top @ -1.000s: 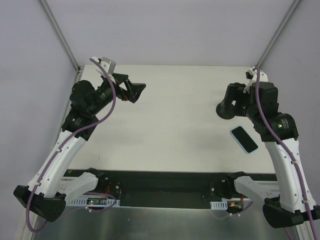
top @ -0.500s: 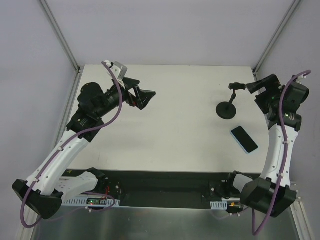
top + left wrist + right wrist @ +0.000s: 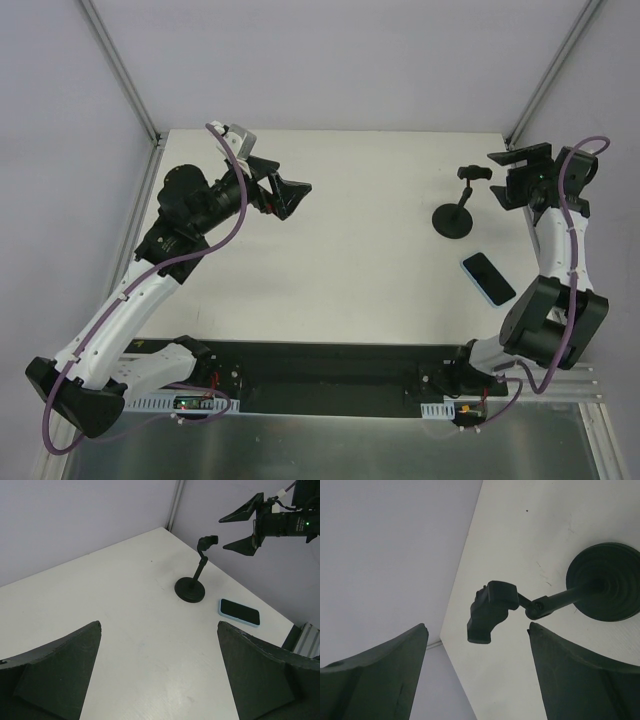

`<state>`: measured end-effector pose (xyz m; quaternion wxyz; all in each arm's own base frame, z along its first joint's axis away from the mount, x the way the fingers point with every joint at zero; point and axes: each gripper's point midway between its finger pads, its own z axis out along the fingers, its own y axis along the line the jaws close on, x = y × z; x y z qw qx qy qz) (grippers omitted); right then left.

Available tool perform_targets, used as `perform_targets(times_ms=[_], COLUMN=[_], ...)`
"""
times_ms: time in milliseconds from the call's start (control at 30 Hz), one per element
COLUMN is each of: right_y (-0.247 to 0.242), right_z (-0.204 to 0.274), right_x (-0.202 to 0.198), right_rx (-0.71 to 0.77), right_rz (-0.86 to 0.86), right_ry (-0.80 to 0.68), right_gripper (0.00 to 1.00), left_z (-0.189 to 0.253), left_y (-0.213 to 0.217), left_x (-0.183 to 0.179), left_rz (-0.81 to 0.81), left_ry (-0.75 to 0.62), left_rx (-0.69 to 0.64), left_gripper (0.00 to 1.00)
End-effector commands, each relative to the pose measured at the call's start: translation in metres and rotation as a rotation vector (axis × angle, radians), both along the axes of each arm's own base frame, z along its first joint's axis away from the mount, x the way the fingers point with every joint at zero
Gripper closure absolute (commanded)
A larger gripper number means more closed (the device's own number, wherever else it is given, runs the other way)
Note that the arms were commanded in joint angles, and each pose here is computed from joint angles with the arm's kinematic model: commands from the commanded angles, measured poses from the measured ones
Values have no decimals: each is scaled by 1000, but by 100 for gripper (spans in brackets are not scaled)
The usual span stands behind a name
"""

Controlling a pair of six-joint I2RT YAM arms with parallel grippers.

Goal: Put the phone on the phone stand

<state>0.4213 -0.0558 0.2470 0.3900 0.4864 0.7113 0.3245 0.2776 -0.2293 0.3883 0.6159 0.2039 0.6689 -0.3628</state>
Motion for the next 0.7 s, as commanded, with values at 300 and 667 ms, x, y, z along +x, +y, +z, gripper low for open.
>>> perform_targets(times_ms=[300, 667], right_y=[6, 17], right_z=[-1, -21], right_x=[40, 48], right_rx=[34, 74], right_rz=[-44, -61], right_ry=[26, 74], right_gripper=[22, 46], left_z=[1, -4], left_y=[-5, -5], left_x=[0, 4], left_rz=[-16, -6], left_ry=[1, 11], left_rx=[-10, 5], left_gripper=[1, 1])
